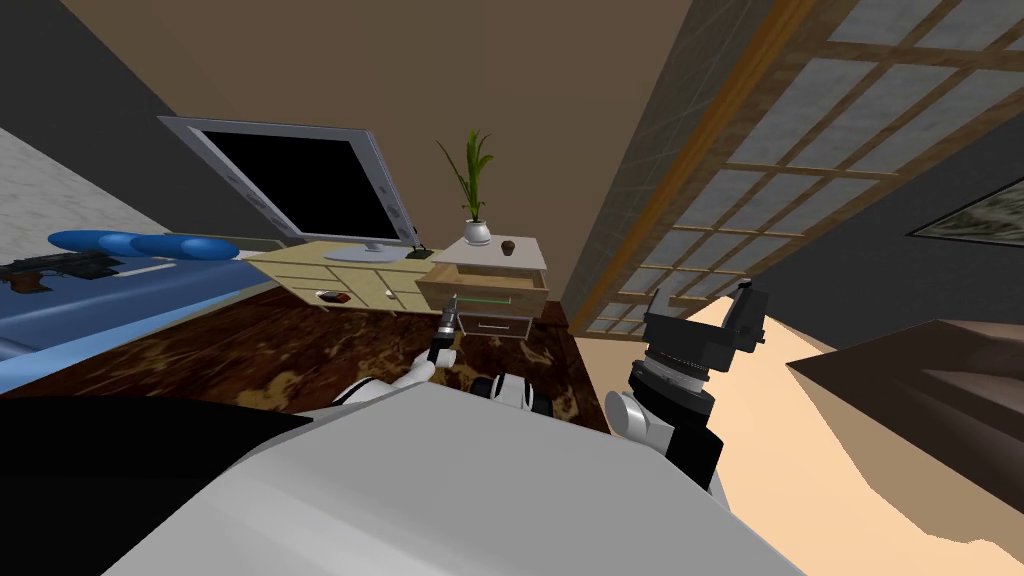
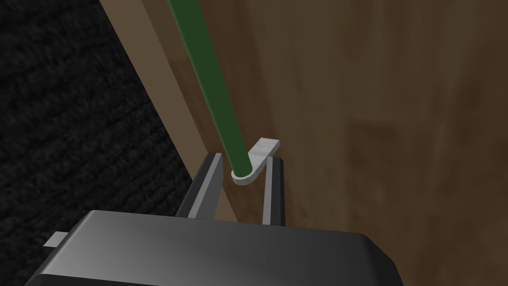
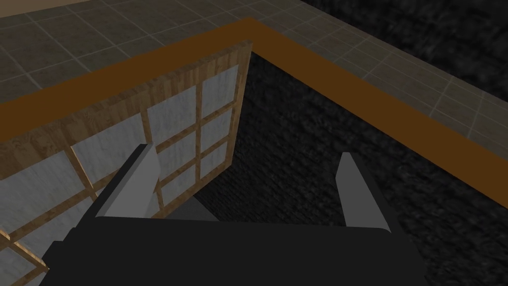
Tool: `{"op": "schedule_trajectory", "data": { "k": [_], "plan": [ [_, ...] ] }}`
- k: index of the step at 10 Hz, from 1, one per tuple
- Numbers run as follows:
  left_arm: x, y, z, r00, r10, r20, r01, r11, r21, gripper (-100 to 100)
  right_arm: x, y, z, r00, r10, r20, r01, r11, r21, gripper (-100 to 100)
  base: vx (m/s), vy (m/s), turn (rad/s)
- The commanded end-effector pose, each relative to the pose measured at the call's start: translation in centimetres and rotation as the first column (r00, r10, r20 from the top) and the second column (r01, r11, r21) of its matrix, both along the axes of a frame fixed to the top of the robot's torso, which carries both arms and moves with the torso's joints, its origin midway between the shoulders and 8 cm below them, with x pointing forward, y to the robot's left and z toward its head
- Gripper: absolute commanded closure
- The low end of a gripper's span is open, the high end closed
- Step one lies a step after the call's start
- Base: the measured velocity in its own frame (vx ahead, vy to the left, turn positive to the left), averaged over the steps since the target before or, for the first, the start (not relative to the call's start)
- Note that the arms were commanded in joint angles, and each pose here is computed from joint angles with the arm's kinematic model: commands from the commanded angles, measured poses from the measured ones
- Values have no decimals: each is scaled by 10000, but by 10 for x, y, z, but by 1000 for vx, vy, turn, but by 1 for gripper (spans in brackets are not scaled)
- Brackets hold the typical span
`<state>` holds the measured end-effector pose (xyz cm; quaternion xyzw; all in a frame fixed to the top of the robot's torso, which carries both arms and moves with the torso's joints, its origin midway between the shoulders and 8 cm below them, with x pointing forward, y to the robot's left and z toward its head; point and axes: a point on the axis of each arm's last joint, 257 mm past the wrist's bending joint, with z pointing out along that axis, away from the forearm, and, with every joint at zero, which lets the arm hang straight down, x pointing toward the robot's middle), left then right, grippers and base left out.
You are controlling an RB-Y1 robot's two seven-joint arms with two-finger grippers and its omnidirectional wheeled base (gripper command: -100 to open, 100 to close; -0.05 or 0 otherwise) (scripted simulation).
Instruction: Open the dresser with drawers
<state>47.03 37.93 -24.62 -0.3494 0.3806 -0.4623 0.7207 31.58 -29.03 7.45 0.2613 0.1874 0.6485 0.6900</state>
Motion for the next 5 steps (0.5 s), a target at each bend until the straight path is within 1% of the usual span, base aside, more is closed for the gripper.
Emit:
{"op": "schedule_trajectory", "data": {
  "k": [1,2,3,4,5],
  "plan": [
    [2,-1,9,9997,-89,207,88,9999,53,100,0,0,0,10000,0,0,0,10000,0,0,-186,-38,17],
    [14,4,11,10000,-89,21,89,10000,-4,-100,0,0,0,10000,0,0,0,10000,0,0,-127,-36,31],
    [20,6,16,9999,-107,20,107,9999,-12,-100,0,0,0,10000,0,-1,0,10000,0,0,-65,-31,21],
    [34,10,26,9999,-139,19,139,9999,-28,-100,0,0,0,10000,-1,-1,1,10000,0,0,-62,-36,20],
    [34,10,26,9999,-139,19,139,9999,-28,-100,0,0,0,10000,-1,-1,1,10000,-1,0,-47,-24,17]
  ]
}}
